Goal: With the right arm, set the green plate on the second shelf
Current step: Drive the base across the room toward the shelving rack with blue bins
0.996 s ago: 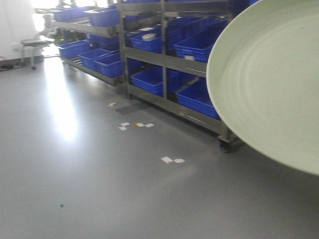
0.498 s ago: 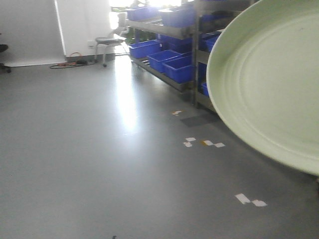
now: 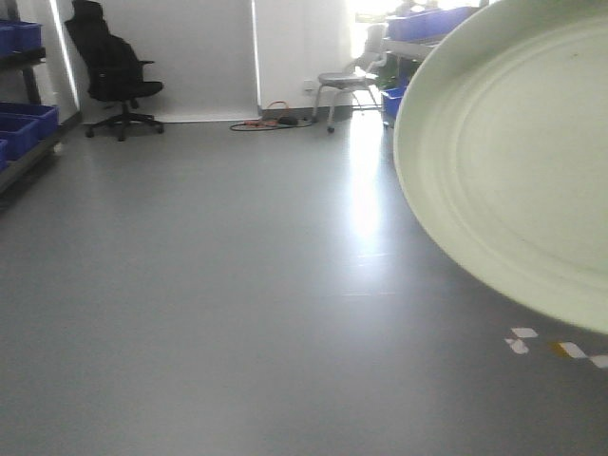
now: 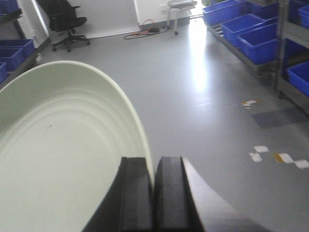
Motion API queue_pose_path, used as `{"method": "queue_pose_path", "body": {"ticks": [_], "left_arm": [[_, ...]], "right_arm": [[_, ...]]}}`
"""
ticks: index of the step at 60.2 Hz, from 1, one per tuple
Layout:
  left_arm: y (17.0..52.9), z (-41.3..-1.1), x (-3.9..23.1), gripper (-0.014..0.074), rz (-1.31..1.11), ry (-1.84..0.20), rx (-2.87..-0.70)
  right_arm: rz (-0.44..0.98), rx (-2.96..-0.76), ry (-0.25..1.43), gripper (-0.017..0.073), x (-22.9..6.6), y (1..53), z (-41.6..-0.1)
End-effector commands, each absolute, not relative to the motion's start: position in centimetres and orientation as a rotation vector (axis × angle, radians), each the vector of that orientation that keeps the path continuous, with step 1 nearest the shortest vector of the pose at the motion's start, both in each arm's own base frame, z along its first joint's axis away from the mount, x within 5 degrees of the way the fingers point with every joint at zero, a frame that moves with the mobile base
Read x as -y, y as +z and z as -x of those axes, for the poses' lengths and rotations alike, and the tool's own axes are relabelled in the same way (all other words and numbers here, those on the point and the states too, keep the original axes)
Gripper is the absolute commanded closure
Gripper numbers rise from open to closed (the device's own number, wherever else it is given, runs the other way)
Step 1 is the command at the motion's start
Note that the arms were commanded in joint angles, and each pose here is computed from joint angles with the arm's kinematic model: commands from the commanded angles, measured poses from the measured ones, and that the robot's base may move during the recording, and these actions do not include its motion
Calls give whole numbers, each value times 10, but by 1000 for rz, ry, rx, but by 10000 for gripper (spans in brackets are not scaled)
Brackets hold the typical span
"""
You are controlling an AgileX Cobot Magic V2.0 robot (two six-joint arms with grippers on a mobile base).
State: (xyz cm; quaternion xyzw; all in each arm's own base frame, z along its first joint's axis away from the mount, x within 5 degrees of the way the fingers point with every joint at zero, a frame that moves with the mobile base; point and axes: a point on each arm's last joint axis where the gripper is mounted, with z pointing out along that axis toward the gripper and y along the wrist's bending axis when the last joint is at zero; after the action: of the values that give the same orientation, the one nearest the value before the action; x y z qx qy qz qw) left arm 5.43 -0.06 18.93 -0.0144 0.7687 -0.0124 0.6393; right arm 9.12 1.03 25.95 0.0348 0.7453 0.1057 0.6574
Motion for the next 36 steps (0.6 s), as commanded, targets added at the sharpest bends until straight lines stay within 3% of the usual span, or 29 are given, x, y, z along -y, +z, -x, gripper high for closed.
{"method": "queue_pose_path", "body": {"ticks": [1, 36], "left_arm": [[184, -55, 0, 470, 34, -30, -1693], [184, -55, 0, 470, 34, -30, -1693]], "right_arm": [[-77, -1543, 246, 504, -10, 281, -92], [-77, -1543, 246, 504, -10, 281, -92]]}}
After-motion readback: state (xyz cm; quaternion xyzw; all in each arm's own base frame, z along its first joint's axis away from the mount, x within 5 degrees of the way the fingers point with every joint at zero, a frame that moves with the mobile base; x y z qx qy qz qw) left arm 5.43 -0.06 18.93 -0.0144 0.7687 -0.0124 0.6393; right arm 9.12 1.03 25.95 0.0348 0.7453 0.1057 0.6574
